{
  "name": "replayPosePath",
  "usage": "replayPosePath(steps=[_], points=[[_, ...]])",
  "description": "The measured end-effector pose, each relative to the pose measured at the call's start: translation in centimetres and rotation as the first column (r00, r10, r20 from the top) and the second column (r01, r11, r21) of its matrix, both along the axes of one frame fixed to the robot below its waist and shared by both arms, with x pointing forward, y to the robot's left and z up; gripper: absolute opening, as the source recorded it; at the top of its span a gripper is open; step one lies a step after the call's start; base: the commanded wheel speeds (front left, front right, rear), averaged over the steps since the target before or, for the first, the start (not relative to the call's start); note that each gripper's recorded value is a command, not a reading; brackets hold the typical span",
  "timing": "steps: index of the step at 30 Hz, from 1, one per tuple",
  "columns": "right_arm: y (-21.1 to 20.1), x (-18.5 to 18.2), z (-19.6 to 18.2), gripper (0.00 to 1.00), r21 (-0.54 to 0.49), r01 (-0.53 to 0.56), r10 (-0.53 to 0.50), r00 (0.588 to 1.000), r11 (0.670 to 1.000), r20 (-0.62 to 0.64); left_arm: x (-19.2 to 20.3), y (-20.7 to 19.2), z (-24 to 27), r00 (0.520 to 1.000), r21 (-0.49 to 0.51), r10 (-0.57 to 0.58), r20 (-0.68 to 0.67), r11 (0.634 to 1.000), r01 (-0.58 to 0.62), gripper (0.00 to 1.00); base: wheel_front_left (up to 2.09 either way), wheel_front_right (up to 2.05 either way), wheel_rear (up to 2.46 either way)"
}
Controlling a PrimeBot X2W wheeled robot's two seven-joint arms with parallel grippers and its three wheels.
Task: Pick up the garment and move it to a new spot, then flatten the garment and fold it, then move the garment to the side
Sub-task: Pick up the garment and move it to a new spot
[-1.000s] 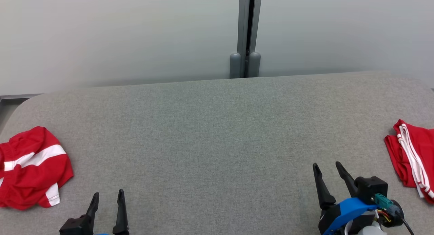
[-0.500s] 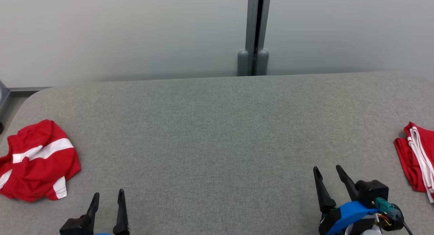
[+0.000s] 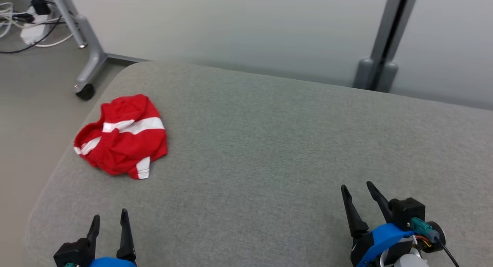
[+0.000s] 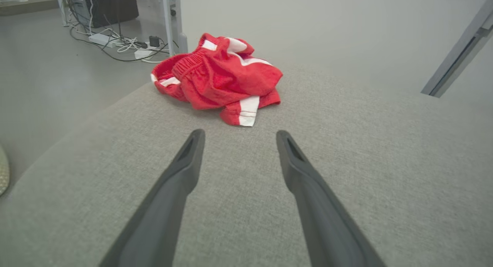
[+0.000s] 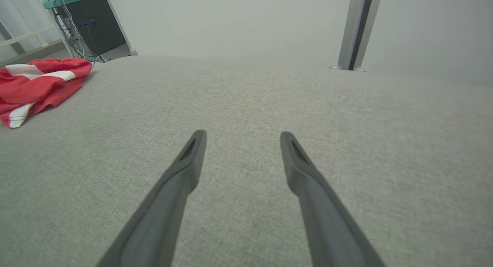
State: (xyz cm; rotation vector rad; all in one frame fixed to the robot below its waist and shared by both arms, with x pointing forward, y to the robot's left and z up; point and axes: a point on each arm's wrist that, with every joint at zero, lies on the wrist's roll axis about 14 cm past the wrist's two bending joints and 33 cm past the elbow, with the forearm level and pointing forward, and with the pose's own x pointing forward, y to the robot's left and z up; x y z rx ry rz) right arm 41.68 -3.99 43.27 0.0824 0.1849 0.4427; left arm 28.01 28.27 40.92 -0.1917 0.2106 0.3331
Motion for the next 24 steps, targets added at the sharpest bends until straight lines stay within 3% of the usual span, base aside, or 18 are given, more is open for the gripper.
replayPosePath(steps=[8,13,17,24], points=[[7.4,0.1,-0.5,1.00,0.013,-0.200,0.201,0.980,0.980,-0.013,-5.8,4.5,-0.8,0.977,0.001,0.206,-0.043,0.978,-0.207,1.00,0.00,0.00,0.00],[9.3,0.0,-1.6,1.00,0.016,-0.249,0.249,0.968,0.968,-0.039,-7.4,5.2,-1.7,0.963,-0.012,0.256,-0.081,0.966,-0.258,1.00,0.00,0.00,0.00],[9.0,0.7,-2.1,1.00,0.014,-0.242,0.242,0.969,0.970,-0.042,-5.6,5.2,-1.8,0.965,-0.048,0.253,-0.076,0.965,-0.257,1.00,0.00,0.00,0.00],[6.2,2.9,-4.1,1.00,-0.020,-0.170,0.168,0.984,0.985,-0.056,1.7,7.7,-0.1,0.982,-0.037,0.185,-0.033,0.982,-0.187,1.00,0.00,0.00,0.00]])
